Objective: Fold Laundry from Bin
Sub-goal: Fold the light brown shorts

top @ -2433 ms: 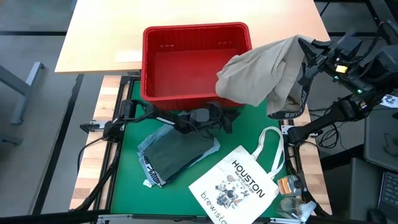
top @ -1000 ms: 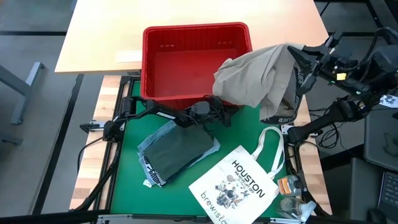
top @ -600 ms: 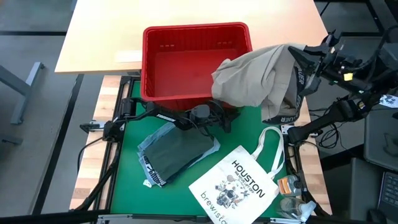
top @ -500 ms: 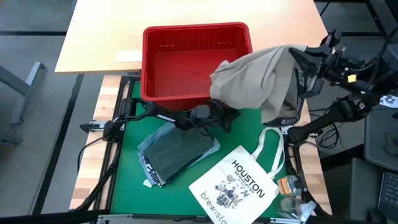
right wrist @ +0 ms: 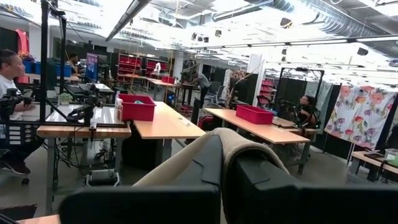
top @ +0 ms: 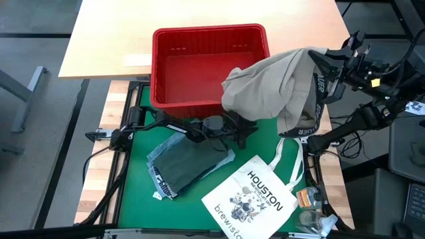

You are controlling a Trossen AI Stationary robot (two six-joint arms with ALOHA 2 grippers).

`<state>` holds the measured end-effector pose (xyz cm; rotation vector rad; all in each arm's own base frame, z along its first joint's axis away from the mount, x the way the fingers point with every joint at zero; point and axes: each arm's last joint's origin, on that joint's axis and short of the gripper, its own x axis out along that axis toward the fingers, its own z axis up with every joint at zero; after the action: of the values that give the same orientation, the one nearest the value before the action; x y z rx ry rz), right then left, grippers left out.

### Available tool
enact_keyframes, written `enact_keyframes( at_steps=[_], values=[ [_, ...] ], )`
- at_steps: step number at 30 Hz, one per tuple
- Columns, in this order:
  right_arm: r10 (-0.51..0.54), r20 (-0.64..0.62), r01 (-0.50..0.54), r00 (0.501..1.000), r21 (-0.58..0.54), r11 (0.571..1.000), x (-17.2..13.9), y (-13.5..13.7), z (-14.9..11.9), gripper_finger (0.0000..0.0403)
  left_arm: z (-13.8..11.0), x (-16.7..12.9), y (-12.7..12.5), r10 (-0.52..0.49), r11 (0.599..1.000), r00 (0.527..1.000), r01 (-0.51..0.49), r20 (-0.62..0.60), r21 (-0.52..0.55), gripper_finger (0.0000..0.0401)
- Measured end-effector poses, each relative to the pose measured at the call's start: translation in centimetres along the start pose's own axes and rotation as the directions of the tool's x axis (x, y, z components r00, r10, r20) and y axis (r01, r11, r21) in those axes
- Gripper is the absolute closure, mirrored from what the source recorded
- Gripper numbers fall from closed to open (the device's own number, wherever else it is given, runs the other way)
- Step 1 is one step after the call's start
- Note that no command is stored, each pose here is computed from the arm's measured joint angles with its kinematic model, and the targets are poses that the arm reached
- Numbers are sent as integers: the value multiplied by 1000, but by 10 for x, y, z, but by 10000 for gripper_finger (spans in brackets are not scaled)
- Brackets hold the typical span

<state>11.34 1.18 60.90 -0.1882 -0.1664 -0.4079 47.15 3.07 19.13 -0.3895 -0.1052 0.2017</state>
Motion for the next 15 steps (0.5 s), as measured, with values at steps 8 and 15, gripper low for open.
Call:
enact_keyframes(
  at_steps=[8,15],
  values=[
    [0,0,0,1000,0,1000,0,0,0,394,6,-1,-5,32,999,995,-33,91,15,280],
    [0,0,0,1000,0,1000,0,0,0,394,-5,-1,0,100,990,995,-101,-14,-95,280]
  ],
)
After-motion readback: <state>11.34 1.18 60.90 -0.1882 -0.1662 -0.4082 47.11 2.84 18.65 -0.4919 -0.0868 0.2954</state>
